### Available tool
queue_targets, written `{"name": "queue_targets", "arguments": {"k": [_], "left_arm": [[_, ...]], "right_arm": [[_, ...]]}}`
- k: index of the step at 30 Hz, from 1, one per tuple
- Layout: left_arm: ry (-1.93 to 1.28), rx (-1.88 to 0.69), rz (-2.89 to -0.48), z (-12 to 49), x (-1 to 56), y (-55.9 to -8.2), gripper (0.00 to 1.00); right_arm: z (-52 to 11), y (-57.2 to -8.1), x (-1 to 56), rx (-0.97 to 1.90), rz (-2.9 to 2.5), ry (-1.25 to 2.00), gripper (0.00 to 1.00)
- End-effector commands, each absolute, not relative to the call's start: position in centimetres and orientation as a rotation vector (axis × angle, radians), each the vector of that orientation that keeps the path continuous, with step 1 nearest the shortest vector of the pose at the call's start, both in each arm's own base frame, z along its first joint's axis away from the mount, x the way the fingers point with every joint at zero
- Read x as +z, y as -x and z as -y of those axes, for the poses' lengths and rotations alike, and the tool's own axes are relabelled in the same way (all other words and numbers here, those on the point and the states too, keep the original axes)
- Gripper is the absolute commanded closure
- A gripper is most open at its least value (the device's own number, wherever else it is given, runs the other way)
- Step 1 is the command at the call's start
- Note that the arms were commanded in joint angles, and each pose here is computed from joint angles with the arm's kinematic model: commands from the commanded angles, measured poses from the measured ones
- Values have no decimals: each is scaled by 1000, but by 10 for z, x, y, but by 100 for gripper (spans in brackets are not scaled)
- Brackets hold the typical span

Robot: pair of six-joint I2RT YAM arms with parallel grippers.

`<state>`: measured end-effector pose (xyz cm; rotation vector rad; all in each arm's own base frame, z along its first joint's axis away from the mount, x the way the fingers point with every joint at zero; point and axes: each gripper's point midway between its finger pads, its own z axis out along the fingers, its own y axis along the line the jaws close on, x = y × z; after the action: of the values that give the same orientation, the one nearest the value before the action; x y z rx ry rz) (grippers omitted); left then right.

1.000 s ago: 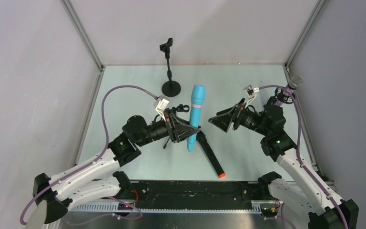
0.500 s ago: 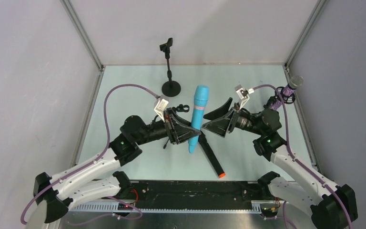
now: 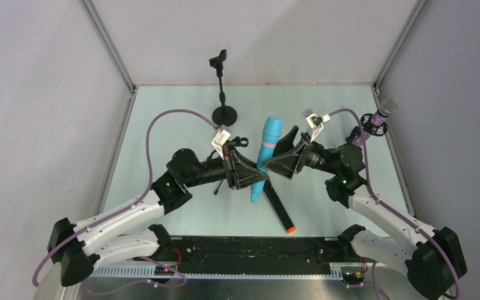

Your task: Attach the microphones to the stand

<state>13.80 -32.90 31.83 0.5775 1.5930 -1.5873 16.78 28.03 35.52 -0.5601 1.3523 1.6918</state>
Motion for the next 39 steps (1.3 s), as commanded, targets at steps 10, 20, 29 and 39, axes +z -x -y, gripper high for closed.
{"name": "queue_targets", "arguments": {"k": [10,20,29,39], "left_arm": [[-590,-1616,-1590,334,312,-139,100],[-531,-1599,-1632,335,304,-151,92],[-365,-1525,-1674,326,295,-181,83],[-145,-1434,-1680,302,289,-215,1]], "right_arm": [[-287,-165,384,1731,-1279,618,40],[-287,-167,380,1728,-1305,608,100],[-280,-176,371,1602,-1356,569,100],[-264,-190,362,1425,-1402,497,100]]}}
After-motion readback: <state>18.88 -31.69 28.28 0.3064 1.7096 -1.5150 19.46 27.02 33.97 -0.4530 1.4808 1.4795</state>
